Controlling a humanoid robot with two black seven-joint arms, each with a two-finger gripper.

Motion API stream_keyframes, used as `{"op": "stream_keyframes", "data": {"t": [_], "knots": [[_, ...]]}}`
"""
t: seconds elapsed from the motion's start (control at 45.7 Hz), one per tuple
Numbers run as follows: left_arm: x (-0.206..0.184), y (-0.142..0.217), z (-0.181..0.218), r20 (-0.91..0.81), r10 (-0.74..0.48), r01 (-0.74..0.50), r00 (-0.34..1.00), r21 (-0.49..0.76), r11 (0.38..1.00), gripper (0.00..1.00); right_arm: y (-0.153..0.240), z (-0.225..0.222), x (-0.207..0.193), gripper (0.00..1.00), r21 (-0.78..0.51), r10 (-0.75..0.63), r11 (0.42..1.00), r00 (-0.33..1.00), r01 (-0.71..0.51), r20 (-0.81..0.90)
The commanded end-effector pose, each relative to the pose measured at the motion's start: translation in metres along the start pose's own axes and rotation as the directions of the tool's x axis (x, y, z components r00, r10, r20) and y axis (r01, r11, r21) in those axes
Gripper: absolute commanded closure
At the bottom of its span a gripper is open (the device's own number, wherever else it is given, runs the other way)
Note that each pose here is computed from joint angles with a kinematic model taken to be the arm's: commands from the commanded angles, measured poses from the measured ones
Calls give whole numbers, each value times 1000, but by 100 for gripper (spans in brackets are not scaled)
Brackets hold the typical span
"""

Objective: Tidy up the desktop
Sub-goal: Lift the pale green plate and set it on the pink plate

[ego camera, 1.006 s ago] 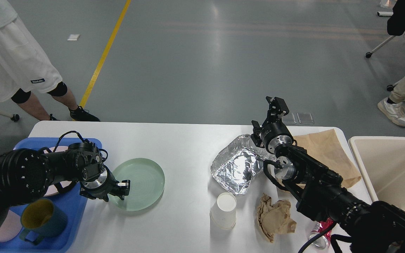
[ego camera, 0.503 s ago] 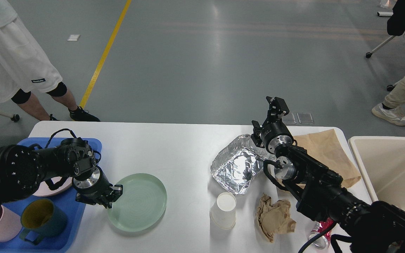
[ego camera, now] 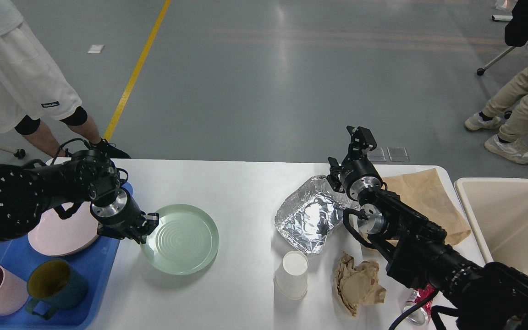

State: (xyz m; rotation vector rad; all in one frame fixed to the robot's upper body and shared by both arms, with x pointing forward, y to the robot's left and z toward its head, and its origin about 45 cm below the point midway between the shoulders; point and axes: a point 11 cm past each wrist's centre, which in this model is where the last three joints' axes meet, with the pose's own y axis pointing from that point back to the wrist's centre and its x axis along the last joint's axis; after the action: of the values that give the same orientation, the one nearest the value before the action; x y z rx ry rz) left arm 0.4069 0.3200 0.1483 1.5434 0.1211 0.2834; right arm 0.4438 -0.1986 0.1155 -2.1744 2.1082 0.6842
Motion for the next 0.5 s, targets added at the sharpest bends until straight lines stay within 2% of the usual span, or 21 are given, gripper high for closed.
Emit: {"op": "stream_keyframes", "data": {"t": [0.0,0.153,0.284,0.481], "knots": [[21,26,-13,-28,63,-62,998,19,998,100,0,0,0,0,0,0,1000,1000,0,-1],[40,54,-41,-88,124,-121,988,32,992,100,0,0,0,0,0,0,1000,1000,0,0],[51,75,-84,-172,182,-174,968,57,983,100,0,0,0,0,0,0,1000,1000,0,0],[63,90,-152,-250,297,-255,922,185,949,100,0,0,0,0,0,0,1000,1000,0,0]]}}
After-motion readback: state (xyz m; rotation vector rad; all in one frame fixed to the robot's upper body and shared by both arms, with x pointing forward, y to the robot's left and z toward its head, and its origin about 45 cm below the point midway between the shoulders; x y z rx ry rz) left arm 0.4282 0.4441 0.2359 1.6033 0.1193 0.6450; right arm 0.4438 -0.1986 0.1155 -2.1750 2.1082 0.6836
